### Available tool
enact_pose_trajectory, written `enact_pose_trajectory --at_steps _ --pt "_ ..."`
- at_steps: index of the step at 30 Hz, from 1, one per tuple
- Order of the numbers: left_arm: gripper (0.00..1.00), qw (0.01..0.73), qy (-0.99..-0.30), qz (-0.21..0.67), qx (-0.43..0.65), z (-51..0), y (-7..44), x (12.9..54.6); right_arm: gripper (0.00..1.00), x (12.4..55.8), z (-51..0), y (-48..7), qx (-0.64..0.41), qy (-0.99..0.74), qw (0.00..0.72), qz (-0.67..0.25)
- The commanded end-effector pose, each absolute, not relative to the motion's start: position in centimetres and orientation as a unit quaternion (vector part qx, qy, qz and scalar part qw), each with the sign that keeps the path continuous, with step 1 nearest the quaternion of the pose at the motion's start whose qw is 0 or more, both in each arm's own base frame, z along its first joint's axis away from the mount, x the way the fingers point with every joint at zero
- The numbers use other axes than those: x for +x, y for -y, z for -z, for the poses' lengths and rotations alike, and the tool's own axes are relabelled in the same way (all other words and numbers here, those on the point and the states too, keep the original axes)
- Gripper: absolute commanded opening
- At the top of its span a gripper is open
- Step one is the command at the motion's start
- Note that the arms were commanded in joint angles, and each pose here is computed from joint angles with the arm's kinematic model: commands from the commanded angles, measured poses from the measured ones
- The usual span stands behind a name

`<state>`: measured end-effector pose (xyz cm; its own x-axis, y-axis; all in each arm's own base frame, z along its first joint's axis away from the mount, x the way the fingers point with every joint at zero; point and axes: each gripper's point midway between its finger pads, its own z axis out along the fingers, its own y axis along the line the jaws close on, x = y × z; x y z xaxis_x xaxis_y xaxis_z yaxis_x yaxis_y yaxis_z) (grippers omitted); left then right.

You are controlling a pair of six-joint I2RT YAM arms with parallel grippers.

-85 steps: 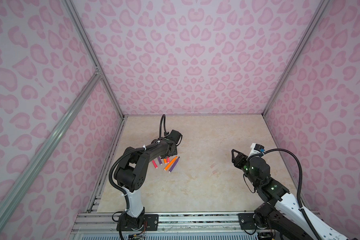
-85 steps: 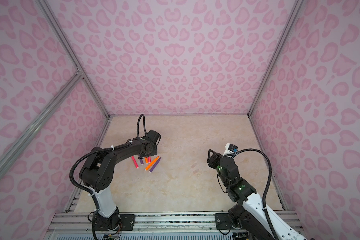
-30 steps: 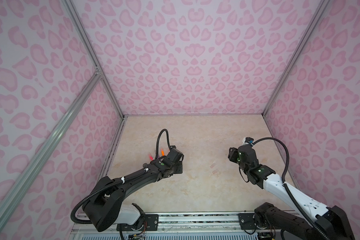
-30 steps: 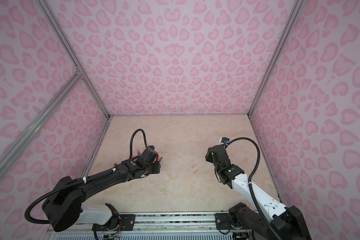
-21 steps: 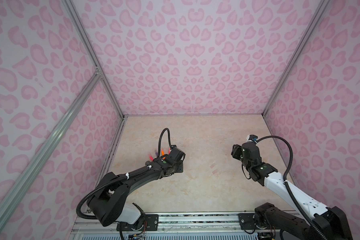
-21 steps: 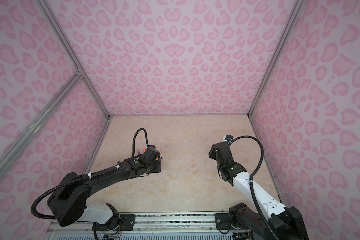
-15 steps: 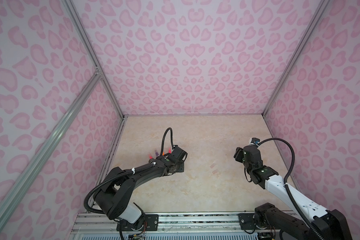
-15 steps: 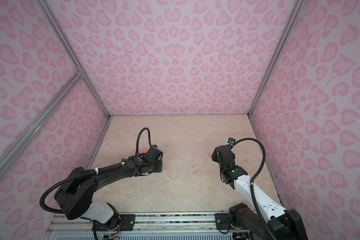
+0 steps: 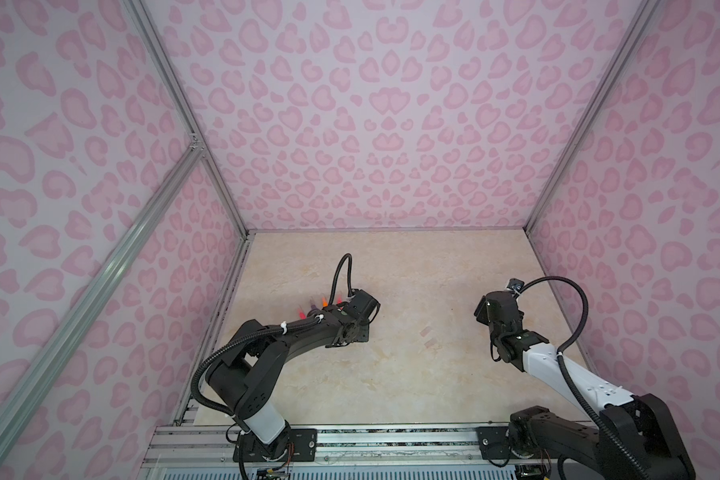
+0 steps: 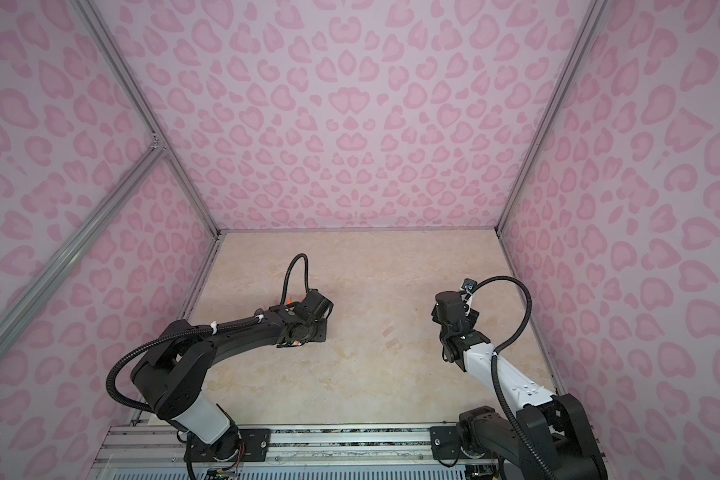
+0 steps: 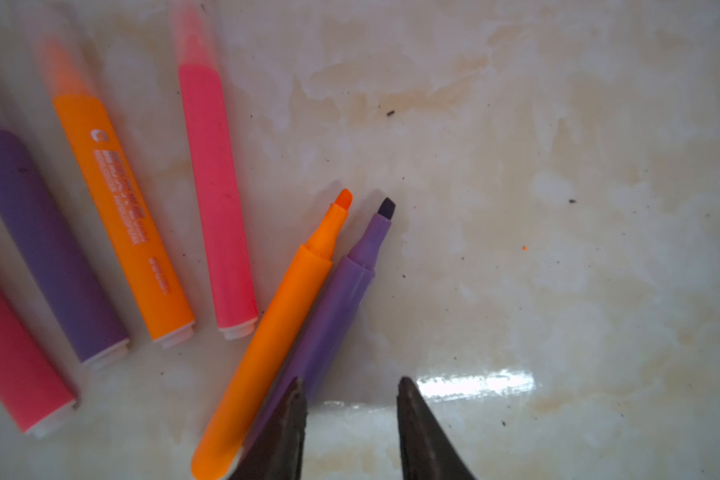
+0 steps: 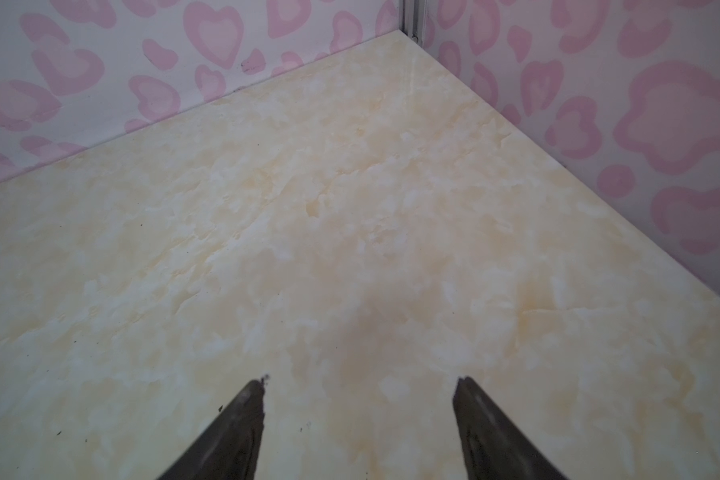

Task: Insert the pens into the pen caps
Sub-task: 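Open the left gripper and move it over the uncapped orange and purple markers, then lower the left gripper and grasp the uncapped purple marker, lifting it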

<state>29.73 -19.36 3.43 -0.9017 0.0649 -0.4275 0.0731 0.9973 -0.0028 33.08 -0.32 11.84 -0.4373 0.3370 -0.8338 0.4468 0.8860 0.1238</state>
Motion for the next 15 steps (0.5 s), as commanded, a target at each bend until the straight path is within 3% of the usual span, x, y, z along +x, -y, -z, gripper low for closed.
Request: enact_pose_trajectory --at_steps 1,15 --pt "0.39 0.22 -0.975 0.0 0.034 -3.4 19.2 30.1 0.74 33.2 -11.7 0.9 0.246 -0.842 0.476 0.058" --pt "0.43 0.197 -0.98 -0.01 0.04 -2.2 19.3 30.0 0.73 33.8 -10.6 1.5 0.262 -0.855 0.448 0.02"
